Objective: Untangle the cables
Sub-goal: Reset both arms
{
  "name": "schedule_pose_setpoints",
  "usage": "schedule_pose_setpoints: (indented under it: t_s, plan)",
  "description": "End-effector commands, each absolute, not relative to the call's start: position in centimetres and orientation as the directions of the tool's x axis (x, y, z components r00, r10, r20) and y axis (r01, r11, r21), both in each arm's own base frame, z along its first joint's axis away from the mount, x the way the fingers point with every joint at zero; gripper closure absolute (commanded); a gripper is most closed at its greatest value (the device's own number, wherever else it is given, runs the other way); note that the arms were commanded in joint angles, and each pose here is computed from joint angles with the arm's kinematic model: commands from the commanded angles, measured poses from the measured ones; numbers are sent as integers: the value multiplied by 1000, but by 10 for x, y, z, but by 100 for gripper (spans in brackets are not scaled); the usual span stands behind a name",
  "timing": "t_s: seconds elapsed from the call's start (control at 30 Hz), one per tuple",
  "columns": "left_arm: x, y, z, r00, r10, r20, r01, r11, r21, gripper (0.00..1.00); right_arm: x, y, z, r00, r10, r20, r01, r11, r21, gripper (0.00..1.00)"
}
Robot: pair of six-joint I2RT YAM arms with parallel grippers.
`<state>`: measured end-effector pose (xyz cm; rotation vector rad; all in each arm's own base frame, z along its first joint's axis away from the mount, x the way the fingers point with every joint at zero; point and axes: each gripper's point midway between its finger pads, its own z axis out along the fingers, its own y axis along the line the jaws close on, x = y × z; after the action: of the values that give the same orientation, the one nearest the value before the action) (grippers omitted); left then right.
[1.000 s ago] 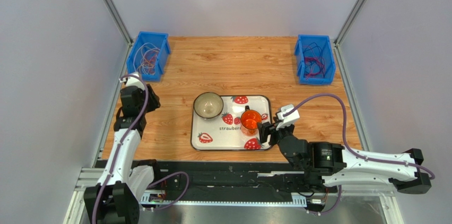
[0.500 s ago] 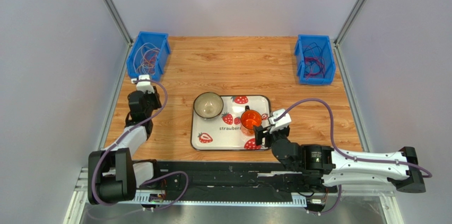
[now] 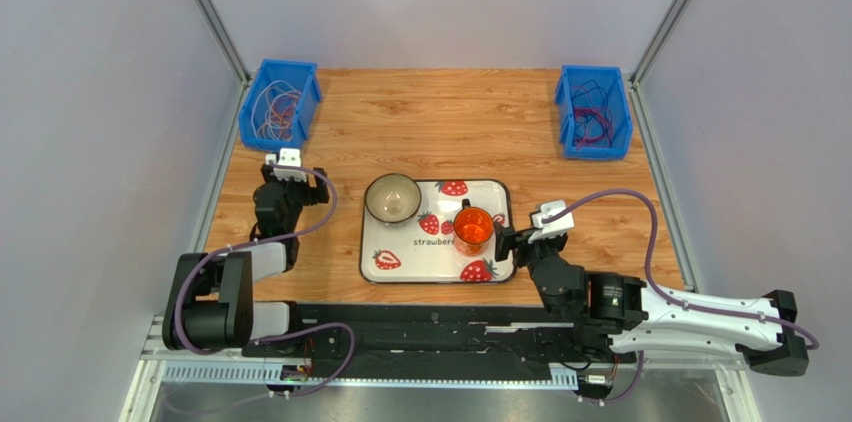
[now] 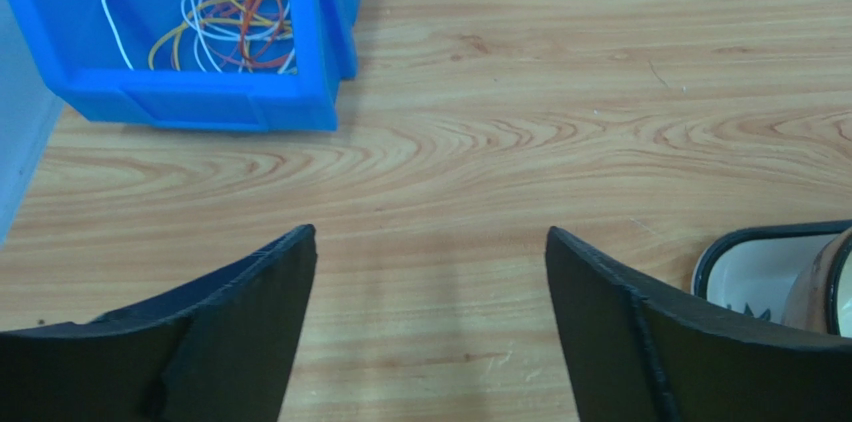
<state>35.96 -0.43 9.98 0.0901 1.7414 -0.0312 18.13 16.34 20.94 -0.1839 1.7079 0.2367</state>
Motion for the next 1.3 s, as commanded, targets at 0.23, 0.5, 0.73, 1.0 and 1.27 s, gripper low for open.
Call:
schedule_pose_setpoints:
  t_s: [0.23,0.5,0.73,1.0,1.27]
  plan:
    - [374,-8,134,-56,59,-997,95,994,54,1,254,88,236,-108,109,-988,-34,993,113,20]
    - [374,-8,135,-54,61,-997,95,994,55,1,285,29,219,-68,15,-998,174,985,3,16]
    - [375,-7,135,-52,61,-997,94,994,56,1,293,-14,168,-14,52,-999,328,944,44,17]
    - [374,-7,135,-54,61,-997,92,994,55,1,300,-37,138,1,40,-999,367,929,37,19]
    - [374,-7,135,-54,59,-997,92,994,54,1,335,-18,134,-79,-30,-996,233,971,-48,19]
